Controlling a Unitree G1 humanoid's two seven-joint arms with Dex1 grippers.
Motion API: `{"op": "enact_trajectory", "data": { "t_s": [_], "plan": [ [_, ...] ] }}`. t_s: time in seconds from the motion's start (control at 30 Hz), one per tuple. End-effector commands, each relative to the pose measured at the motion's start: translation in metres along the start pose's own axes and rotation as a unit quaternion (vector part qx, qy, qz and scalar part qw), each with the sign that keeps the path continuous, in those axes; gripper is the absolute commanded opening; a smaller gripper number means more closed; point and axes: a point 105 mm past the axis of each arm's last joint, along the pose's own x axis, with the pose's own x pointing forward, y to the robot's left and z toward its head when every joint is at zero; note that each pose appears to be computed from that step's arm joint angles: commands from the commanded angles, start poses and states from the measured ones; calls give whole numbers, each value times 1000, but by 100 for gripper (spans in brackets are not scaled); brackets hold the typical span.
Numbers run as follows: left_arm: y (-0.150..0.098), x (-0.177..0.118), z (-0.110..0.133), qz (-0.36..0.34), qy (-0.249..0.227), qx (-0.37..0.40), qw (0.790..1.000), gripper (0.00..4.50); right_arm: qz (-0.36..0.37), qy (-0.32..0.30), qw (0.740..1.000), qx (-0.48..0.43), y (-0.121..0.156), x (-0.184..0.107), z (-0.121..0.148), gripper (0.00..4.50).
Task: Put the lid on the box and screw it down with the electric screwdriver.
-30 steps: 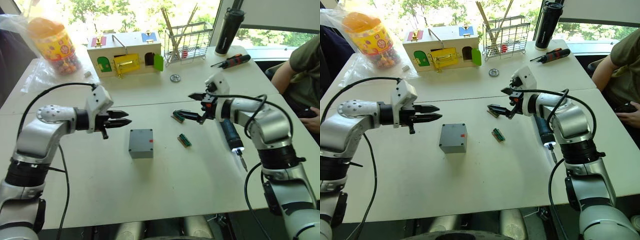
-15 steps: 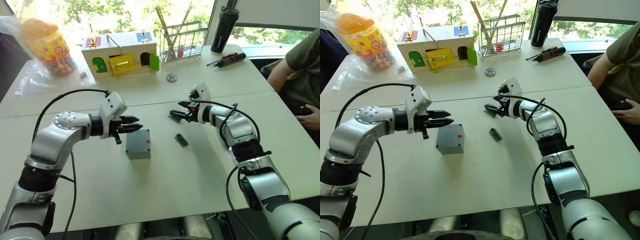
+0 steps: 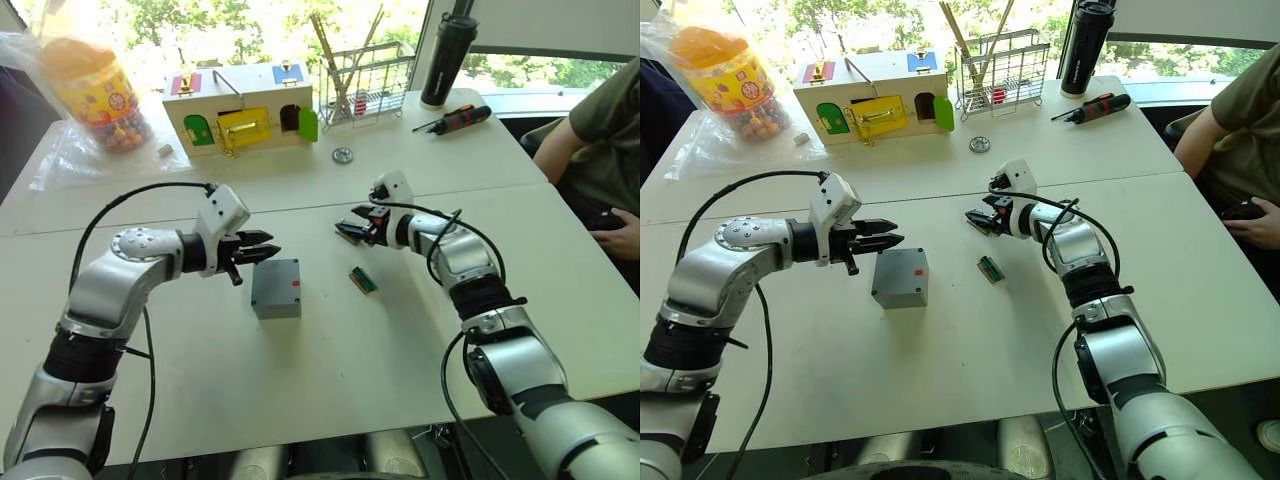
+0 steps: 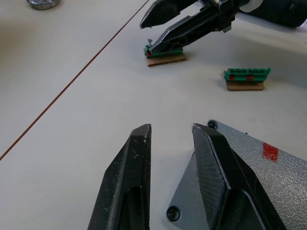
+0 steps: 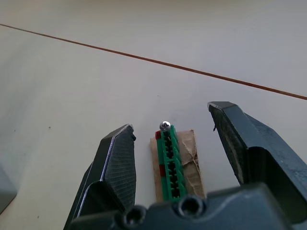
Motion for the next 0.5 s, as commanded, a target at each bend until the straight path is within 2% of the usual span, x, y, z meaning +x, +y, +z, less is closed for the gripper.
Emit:
{"op": "enact_trajectory", "data": {
  "t_s": [0.03,0.07,0.2,0.5],
  "plan": [
    [0,0,5,-1,-7,20,1000,133,-4,-25,1000,-18,-2,1,18,225],
    [0,0,5,-1,-7,21,1000,133,-4,-25,1000,-18,-2,1,18,194],
    [1,-1,5,0,-8,22,1000,133,-4,-20,1000,-20,-2,2,15,5],
    [1,-1,3,1,-10,21,1000,133,-7,-24,999,-25,-2,2,17,5]
  ]
}}
